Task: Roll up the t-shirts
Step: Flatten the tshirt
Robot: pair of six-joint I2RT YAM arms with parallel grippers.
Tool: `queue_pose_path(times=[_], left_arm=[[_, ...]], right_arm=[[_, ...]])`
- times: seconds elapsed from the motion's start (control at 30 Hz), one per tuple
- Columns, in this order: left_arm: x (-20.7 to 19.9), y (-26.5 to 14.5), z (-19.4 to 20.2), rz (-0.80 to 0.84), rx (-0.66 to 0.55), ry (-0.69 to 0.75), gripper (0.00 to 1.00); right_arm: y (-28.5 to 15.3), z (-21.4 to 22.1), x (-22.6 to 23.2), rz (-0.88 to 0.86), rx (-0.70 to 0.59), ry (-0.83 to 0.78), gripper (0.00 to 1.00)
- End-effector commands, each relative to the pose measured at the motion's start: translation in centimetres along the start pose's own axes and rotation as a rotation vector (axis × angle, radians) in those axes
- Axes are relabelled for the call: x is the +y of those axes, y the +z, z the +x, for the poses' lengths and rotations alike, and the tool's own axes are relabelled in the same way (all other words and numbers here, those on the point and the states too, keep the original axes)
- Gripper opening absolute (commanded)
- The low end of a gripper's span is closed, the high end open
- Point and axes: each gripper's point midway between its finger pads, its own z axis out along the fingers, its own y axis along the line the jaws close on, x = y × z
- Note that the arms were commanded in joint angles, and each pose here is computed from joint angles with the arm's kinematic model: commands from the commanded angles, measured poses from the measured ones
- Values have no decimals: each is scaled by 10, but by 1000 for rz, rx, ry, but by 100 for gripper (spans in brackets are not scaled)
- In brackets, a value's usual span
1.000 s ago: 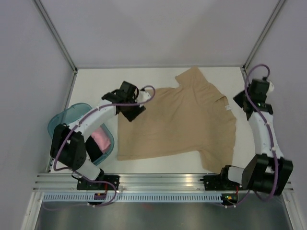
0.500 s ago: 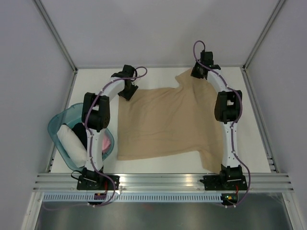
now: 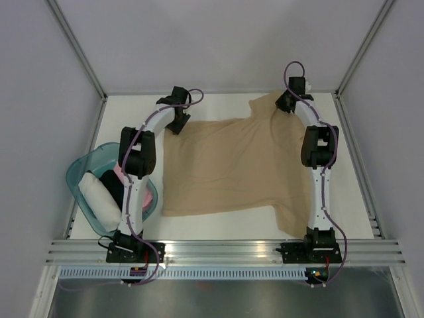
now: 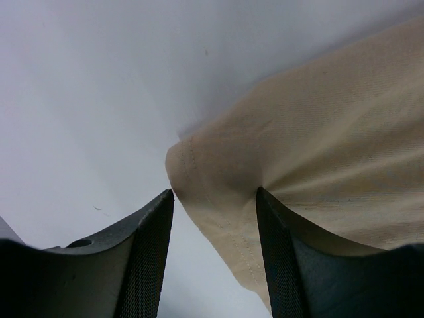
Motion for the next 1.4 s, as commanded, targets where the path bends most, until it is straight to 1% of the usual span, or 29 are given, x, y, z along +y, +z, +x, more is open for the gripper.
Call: queue_pose_path(times=[0.0, 0.07, 0.13, 0.17, 0.23, 0.3, 0.33, 0.4, 0.43, 0.47, 0.53, 0.6, 0.63, 0.73, 0.77, 0.8, 0.83, 0.9, 0.93, 1.03, 1.1, 1.13, 1.23, 1.37], left_arm=[[-8, 30, 24, 1, 96, -28, 59], [-7, 33, 20, 1, 89, -30, 59], [-5, 34, 12, 4, 68, -27, 59], [-5, 33, 5, 9, 51, -29, 59], [-5, 30, -4, 25, 19, -26, 59], [-4, 25, -18, 42, -26, -23, 60], [-2, 22, -23, 43, -42, -27, 60], [2, 13, -36, 41, -80, -25, 61], [4, 11, -38, 37, -88, -26, 61], [4, 9, -40, 35, -93, -23, 61], [3, 12, -36, 33, -81, -20, 61], [2, 15, -32, 30, -66, -17, 61], [1, 18, -30, 31, -60, -13, 61], [-2, 21, -25, 34, -46, -15, 61], [-3, 21, -25, 39, -47, -17, 61], [-3, 21, -25, 40, -47, -20, 61], [-4, 22, -25, 42, -47, -21, 61], [-4, 22, -24, 43, -45, -25, 61], [-5, 22, -24, 45, -44, -25, 61], [-9, 28, -21, 54, -33, -24, 61], [-10, 33, -18, 52, -23, -17, 61], [-10, 34, -19, 50, -24, -18, 61], [-12, 38, -19, 53, -27, -16, 61], [-13, 43, -25, 53, -39, -29, 61]], right_arm=[[17, -16, -41, 95, -49, 59, 0], [17, -20, -36, 63, -50, 59, 0], [18, -27, -23, -5, -66, 46, 0], [16, -30, -8, -78, -62, 26, 0], [10, -36, 9, -148, -68, -3, 0], [-5, -50, 30, -207, -102, -63, 0], [-20, -62, 42, -230, -130, -89, 0], [-40, -78, 47, -215, -183, -137, 0], [-61, -85, 50, -204, -202, -152, 0], [-73, -92, 50, -198, -231, -171, 0], [-96, -85, 35, -159, -231, -206, 0], [-105, -73, 17, -108, -213, -236, 0], [-108, -55, 0, -73, -162, -236, 0], [-100, -30, -43, -2, -66, -188, 0], [-96, -30, -59, 25, -52, -157, 0], [-92, -27, -70, 45, -40, -138, 0], [-83, -12, -78, 46, 24, -108, 0], [-74, -7, -95, 65, 69, -72, 0], [-68, 0, -110, 107, 90, -51, 0], [-65, 12, -141, 209, 111, -25, 0], [-72, 12, -164, 263, 98, 11, 0], [-75, 5, -172, 274, 75, 29, 0], [-82, -2, -180, 292, 45, 42, 0], [-78, -4, -177, 264, 65, 25, 0]])
